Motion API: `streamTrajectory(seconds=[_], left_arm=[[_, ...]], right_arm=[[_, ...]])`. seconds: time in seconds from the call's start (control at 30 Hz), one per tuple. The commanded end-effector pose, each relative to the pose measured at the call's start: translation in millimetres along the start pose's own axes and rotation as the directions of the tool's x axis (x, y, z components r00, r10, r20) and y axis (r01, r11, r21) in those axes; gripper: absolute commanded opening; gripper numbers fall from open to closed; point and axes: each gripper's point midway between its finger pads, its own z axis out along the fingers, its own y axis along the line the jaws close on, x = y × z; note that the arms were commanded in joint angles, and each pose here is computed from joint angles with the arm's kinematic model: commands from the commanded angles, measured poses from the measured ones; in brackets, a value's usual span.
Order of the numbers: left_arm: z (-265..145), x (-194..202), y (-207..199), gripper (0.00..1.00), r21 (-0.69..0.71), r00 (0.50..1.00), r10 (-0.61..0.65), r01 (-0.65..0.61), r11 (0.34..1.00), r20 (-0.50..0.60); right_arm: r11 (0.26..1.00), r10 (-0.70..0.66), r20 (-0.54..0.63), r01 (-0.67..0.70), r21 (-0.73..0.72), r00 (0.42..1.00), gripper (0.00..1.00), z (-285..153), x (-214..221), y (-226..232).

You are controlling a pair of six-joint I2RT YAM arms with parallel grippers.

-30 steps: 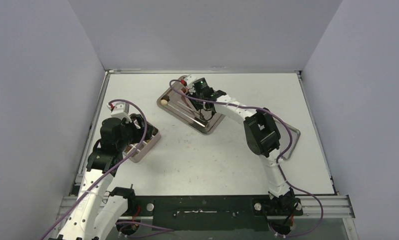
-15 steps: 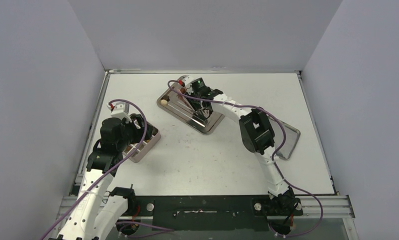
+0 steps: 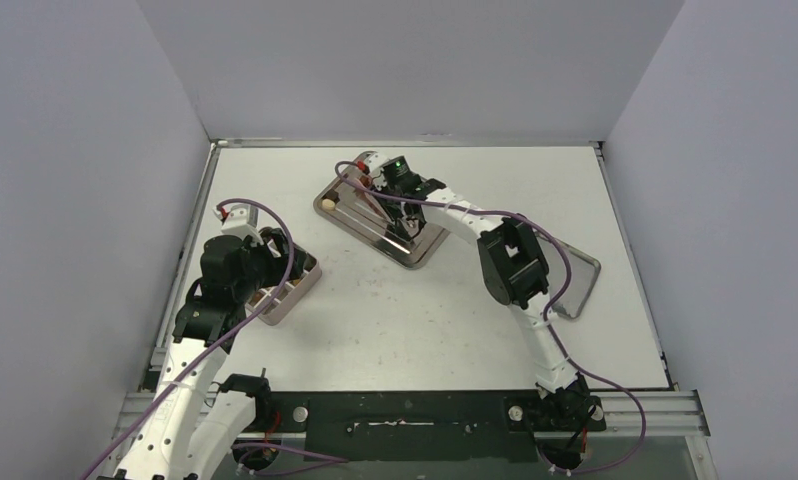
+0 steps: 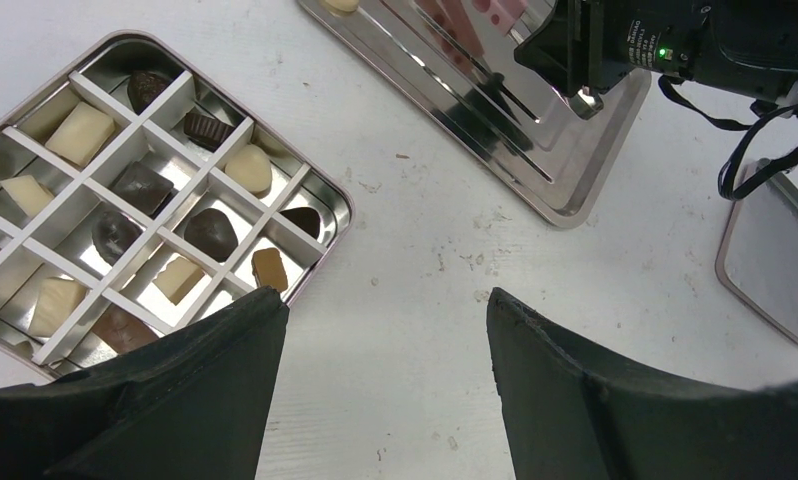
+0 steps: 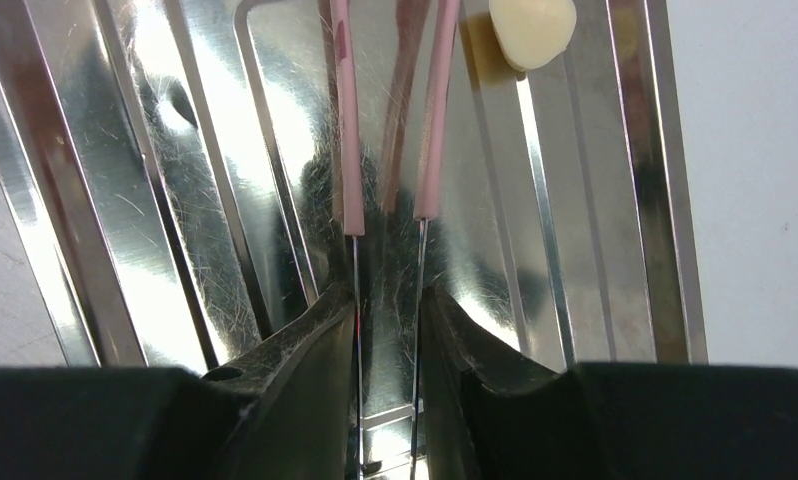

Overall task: Pack the chocolate
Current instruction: Pick up the fake chocolate from the plate.

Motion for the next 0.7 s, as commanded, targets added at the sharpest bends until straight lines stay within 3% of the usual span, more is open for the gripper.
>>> streamTrajectory(seconds=[0.0, 0.4, 0.67], left_arm=[[-9.6, -25.8, -10.2, 0.71, 0.018, 0.998, 0.009, -0.011, 1.0, 0.069], [-20.8, -43.6, 5.9, 0.71, -0.091, 0.991, 0.005, 0.008, 0.996, 0.136], [-59.3, -99.4, 21.4, 0.74, -0.254, 0.959, 0.031, 0.043, 0.966, 0.282]], right_arm=[[1.0, -0.002, 0.142, -0.003, 0.031, 0.99, 0.19, -45.6, -52.9, -9.1], [1.0, 0.0, 0.176, -0.003, 0.017, 0.984, 0.17, -80.9, -52.6, 3.4], [0.997, 0.007, 0.227, 0.012, -0.082, 0.974, 0.17, -123.5, -59.3, 54.1]])
